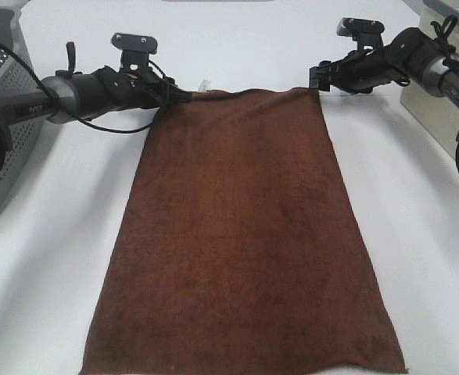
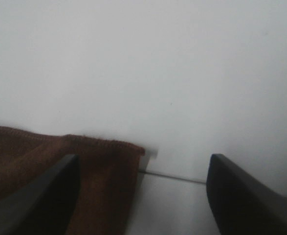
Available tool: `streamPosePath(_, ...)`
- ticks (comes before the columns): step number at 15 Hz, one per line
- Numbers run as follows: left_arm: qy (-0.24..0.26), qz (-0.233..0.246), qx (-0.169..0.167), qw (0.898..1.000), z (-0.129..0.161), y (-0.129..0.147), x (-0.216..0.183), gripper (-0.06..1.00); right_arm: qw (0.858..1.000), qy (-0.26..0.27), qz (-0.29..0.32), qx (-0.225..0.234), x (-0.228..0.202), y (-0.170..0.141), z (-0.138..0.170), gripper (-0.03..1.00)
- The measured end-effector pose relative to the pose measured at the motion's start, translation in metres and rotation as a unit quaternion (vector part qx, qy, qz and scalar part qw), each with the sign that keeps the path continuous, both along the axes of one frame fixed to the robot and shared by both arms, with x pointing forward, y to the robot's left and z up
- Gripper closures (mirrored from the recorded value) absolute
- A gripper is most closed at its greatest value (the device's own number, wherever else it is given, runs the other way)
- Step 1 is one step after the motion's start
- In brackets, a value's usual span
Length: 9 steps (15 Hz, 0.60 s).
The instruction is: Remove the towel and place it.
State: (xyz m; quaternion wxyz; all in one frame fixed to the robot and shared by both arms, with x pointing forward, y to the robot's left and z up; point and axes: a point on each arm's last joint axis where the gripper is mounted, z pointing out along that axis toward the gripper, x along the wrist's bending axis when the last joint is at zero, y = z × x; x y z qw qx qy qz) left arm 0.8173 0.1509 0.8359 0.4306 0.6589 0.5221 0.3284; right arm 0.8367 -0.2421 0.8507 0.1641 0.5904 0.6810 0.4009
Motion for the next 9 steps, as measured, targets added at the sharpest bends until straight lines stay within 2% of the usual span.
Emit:
streamPosePath(2,0.008,-0.007,0.011,1.000,-0.009,0.000,-0.001,0.51,1.000,0.013,0.008,0.002,-0.002,0.001,-0.002,0.26)
streamPosePath(3,0.002,0.002,0.017,1.000,-0.023,0.002,-0.001,0.51,1.000,0.023,0.014,0.004,-0.004,0.002,-0.003,0.26)
streamPosePath(5,-0.014,0.015,0.018,1.000,-0.028,0.004,0.000,0.51,0.999,0.031,0.019,0.004,-0.005,0.003,-0.004,0.26)
streamPosePath(9,-0.031,0.048,-0.019,0.998,-0.031,0.007,0.001,0.51,0.999,0.033,0.020,0.004,-0.005,0.003,-0.004,0.26)
